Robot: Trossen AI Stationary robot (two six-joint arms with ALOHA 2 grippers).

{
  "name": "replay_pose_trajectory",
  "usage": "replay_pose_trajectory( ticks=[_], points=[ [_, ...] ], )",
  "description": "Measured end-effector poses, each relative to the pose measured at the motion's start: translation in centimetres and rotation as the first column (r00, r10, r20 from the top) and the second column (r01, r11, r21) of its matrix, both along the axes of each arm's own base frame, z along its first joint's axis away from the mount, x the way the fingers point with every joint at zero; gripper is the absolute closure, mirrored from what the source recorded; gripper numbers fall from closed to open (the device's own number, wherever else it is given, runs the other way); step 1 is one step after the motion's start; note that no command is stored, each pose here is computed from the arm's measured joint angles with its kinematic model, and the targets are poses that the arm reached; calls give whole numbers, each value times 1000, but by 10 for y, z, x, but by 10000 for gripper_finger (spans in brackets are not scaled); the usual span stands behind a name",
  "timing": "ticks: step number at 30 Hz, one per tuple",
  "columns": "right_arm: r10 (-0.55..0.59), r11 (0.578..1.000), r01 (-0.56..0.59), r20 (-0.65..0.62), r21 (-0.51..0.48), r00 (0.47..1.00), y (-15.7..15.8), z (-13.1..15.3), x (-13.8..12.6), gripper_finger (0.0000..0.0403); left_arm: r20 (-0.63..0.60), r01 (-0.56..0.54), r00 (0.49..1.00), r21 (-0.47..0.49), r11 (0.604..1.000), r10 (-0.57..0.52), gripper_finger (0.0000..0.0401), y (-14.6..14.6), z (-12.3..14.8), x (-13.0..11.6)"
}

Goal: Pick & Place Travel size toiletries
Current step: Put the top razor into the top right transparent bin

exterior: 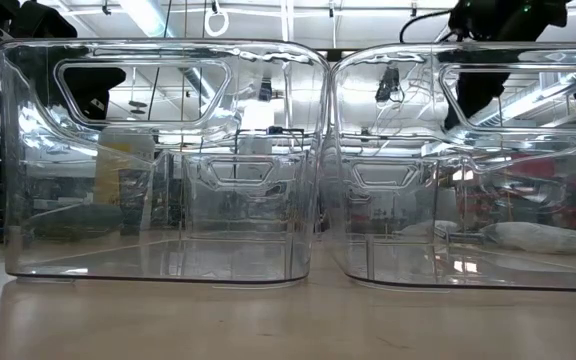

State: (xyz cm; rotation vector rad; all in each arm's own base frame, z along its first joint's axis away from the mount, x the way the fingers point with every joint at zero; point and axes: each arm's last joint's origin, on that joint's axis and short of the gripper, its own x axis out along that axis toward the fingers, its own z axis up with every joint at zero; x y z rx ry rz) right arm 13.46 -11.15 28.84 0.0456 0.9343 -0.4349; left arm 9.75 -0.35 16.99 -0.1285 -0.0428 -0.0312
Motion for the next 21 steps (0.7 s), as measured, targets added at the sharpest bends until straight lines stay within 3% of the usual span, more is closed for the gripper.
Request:
replay_pose_trajectory(
  ticks=[12, 21],
  points=[
    [131, 991, -131, -61, 17, 989, -14, -10, -1, 352, 0, 0, 1000, 0, 1000, 0, 379, 0, 0, 0],
    [189, 981, -182, -133, 65, 973, -10, -43, -4, 241, 0, 0, 1000, 0, 1000, 0, 379, 0, 0, 0]
  ],
)
